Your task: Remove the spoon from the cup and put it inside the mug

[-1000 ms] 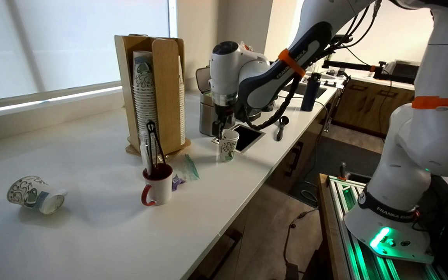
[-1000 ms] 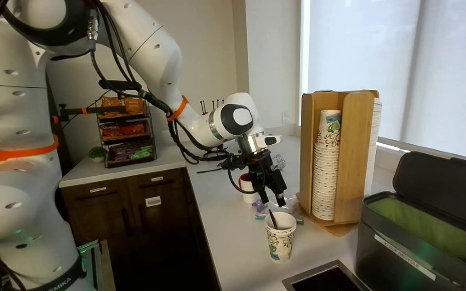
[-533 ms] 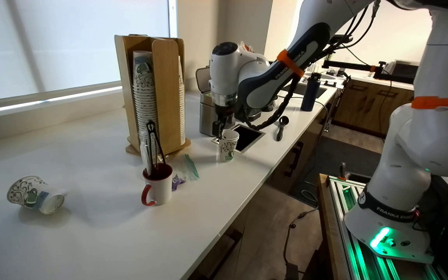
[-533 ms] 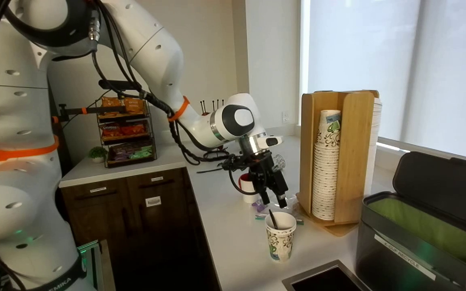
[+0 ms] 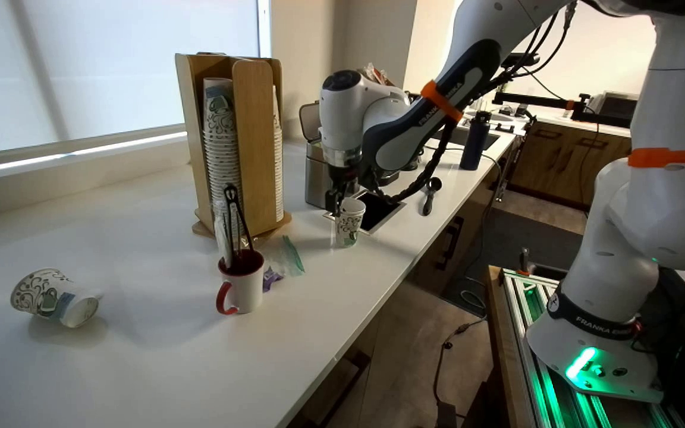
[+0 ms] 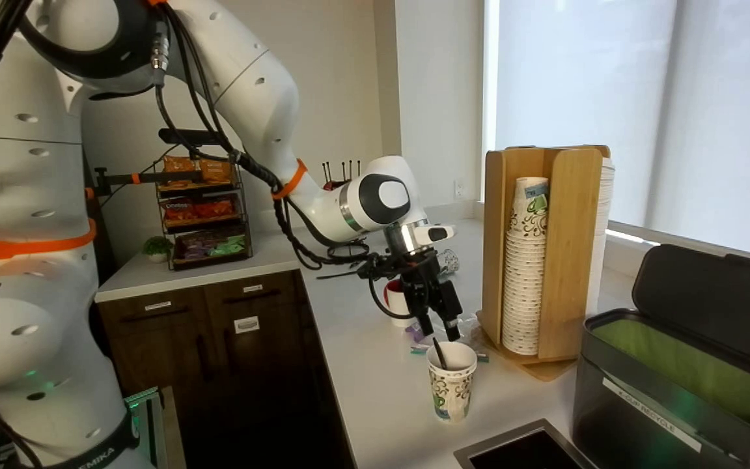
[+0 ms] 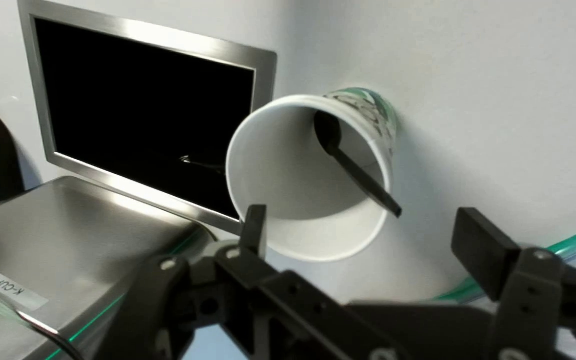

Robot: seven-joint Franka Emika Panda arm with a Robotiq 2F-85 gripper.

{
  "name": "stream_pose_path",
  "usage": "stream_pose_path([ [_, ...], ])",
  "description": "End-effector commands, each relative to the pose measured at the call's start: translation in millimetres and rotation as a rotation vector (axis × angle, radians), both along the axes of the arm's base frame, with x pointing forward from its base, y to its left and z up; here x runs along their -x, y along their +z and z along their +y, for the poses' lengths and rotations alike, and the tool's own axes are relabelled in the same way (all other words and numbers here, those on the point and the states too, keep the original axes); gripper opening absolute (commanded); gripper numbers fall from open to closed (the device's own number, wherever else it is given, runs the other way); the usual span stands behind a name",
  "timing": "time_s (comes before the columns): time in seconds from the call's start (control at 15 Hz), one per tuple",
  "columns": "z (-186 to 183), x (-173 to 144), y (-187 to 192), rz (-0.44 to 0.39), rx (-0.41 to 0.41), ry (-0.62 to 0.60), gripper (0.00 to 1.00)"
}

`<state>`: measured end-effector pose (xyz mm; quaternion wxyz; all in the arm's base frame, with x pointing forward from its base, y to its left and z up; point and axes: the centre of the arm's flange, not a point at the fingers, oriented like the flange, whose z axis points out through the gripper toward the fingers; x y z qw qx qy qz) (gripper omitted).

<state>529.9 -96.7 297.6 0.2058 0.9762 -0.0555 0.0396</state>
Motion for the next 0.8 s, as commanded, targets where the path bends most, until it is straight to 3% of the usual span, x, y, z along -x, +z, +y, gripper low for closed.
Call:
stream_pose_path([
  [0.0,-1.1,1.4,-4.2,0.024,0.031,-0.021,0.74],
  [0.07,-1.8,2.7,-3.8,0.032,0.033,-0.026,0.62],
  [0.2,-1.7,5.6,-4.1,0.051,0.037,-0.032,0.53],
  [0.73,4.1,8.0,-5.3,0.089,0.047,-0.022,0.59],
])
